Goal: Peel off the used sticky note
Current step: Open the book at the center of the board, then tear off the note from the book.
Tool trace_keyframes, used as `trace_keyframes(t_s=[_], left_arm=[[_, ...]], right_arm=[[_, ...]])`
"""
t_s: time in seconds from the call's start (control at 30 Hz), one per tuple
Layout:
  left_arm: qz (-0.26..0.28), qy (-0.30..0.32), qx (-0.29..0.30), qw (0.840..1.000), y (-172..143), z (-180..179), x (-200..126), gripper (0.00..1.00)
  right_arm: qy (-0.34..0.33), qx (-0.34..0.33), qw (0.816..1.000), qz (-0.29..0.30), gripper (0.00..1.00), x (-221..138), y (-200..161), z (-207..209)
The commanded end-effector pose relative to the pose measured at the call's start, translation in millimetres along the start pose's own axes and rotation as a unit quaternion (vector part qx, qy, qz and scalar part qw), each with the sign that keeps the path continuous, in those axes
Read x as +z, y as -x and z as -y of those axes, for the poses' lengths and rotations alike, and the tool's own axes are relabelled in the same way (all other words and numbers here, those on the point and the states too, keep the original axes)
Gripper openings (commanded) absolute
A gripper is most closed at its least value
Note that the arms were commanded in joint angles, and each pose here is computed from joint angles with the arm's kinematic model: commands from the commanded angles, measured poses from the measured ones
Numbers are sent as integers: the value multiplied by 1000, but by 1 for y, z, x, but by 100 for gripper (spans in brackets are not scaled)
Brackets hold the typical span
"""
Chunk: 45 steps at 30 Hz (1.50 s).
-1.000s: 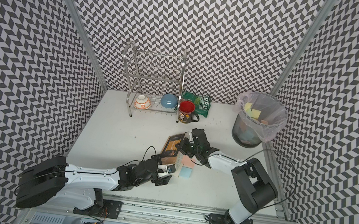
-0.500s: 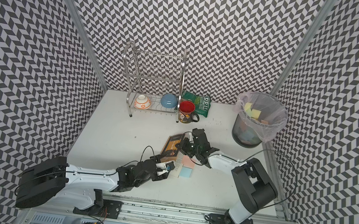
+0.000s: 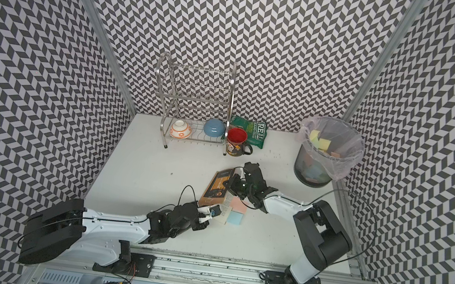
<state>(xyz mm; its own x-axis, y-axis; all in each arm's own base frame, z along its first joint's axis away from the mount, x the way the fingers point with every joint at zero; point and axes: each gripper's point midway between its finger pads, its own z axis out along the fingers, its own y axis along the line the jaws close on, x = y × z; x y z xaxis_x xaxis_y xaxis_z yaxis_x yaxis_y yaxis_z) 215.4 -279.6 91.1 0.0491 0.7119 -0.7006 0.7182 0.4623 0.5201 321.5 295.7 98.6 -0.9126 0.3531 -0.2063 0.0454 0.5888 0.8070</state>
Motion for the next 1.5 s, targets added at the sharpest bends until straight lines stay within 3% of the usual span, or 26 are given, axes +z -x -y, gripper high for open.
trace_keyframes(t_s=[0.0,0.23,0.27,0.5,0.67,0.9,1.23,1.47], left_arm=[[1,8,-15,1000,7,-6,1,0],[-2,10,-31,999,7,-11,1,0],[-2,11,-35,999,7,-13,1,0],[3,3,-70,998,12,-25,0,0],[16,-5,-92,996,17,-34,-4,0],[8,-23,-103,994,9,-31,-3,0],[7,-22,-111,994,9,-35,-2,0],[7,-21,-112,993,9,-36,-2,0]], right_arm=[[10,-38,999,35,23,-11,19,-20],[-40,-82,994,61,70,-46,41,3],[-44,-85,993,67,71,-54,43,7],[-75,-80,992,55,72,-80,13,55],[-83,-74,993,25,73,-76,-16,87],[-101,-70,992,9,73,-64,-29,107],[-85,-66,994,-29,69,-31,-52,102],[-84,-68,994,-10,55,-33,-48,98]])
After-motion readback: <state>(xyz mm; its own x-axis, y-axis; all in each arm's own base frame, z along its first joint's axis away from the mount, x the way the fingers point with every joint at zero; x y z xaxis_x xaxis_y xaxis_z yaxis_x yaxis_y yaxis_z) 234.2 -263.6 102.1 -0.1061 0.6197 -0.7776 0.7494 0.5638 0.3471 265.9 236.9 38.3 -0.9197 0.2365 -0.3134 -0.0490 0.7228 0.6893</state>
